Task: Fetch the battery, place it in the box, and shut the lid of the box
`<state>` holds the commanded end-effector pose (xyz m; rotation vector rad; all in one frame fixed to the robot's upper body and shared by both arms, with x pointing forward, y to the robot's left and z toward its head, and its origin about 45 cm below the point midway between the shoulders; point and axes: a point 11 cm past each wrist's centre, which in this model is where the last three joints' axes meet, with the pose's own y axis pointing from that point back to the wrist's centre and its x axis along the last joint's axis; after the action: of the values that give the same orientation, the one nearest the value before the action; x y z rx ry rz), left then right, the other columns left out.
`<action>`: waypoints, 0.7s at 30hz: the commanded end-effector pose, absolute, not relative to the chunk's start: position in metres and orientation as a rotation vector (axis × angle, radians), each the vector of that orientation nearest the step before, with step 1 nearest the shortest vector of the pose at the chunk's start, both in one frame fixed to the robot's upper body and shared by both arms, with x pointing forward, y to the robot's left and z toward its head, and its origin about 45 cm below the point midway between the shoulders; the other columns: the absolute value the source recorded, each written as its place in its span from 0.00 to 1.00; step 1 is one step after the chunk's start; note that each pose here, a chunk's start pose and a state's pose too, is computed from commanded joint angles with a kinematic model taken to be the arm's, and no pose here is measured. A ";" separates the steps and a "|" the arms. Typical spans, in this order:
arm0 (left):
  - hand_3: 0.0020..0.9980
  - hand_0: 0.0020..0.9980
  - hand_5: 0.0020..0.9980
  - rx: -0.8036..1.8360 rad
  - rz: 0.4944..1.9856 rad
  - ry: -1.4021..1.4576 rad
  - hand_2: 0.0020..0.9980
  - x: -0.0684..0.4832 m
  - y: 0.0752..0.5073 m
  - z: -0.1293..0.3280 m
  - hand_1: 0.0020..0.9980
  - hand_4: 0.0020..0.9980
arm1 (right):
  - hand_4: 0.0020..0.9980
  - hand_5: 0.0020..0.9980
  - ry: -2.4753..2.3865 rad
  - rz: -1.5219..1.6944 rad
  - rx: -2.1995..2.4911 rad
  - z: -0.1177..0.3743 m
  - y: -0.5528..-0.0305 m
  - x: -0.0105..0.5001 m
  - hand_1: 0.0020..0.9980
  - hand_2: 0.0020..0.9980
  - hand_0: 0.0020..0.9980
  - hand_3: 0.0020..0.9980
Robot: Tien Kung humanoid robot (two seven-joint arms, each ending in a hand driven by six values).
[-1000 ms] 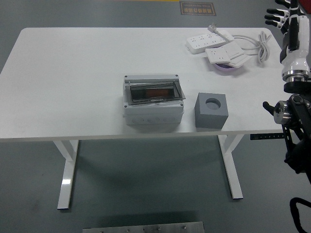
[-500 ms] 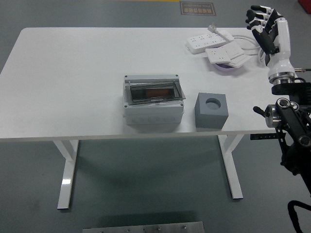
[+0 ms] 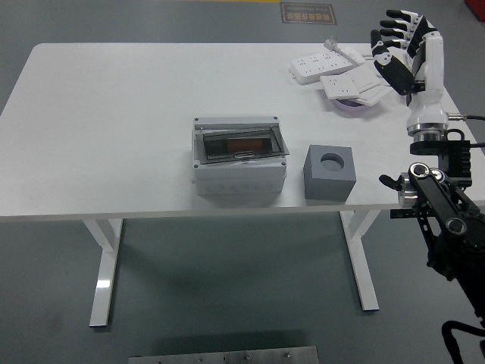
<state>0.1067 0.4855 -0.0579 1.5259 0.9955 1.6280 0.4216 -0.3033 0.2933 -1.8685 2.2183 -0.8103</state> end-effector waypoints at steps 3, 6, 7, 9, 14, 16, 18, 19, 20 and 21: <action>0.57 0.68 0.18 1.527 1.633 0.996 0.65 0.106 0.487 -0.057 0.74 0.56 | 0.66 0.23 2.203 -0.833 -1.881 0.294 -0.297 0.423 0.50 0.56 0.37 0.64; 0.57 0.68 0.18 1.528 1.637 0.995 0.65 0.105 0.489 -0.056 0.74 0.56 | 0.66 0.23 2.193 -0.846 -1.882 0.294 -0.292 0.423 0.50 0.56 0.37 0.64; 0.57 0.68 0.18 1.528 1.639 0.995 0.65 0.105 0.489 -0.056 0.74 0.56 | 0.66 0.23 2.190 -0.848 -1.880 0.294 -0.291 0.423 0.50 0.56 0.37 0.64; 0.57 0.68 0.18 1.527 1.640 0.995 0.65 0.105 0.490 -0.056 0.75 0.56 | 0.66 0.24 2.187 -0.853 -1.873 0.294 -0.290 0.422 0.51 0.56 0.38 0.64; 0.57 0.68 0.18 1.528 1.640 0.997 0.65 0.104 0.490 -0.056 0.75 0.56 | 0.66 0.24 2.185 -0.888 -1.823 0.293 -0.287 0.418 0.51 0.56 0.38 0.64; 0.57 0.68 0.18 1.528 1.639 1.000 0.65 0.103 0.490 -0.057 0.75 0.56 | 0.66 0.24 2.181 -0.907 -1.821 0.292 -0.284 0.417 0.51 0.55 0.39 0.64; 0.57 0.68 0.18 1.527 1.638 1.002 0.65 0.102 0.489 -0.057 0.75 0.56 | 0.66 0.24 2.179 -0.908 -1.820 0.290 -0.282 0.415 0.51 0.55 0.39 0.64; 0.57 0.68 0.18 1.527 1.638 1.003 0.65 0.102 0.489 -0.057 0.75 0.56 | 0.66 0.24 2.179 -0.902 -1.818 0.289 -0.281 0.414 0.51 0.55 0.39 0.64; 0.57 0.68 0.18 1.527 1.638 1.003 0.65 0.102 0.489 -0.058 0.75 0.56 | 0.66 0.24 2.180 -0.892 -1.814 0.287 -0.281 0.414 0.51 0.55 0.39 0.64; 0.57 0.68 0.18 1.527 1.638 1.004 0.64 0.102 0.489 -0.058 0.74 0.55 | 0.65 0.25 2.182 -0.880 -1.810 0.286 -0.280 0.413 0.50 0.55 0.40 0.64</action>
<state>0.1017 0.4887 -0.0577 1.5269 1.0039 1.6380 0.4131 -0.2805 0.2858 -1.8105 2.1816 -0.8796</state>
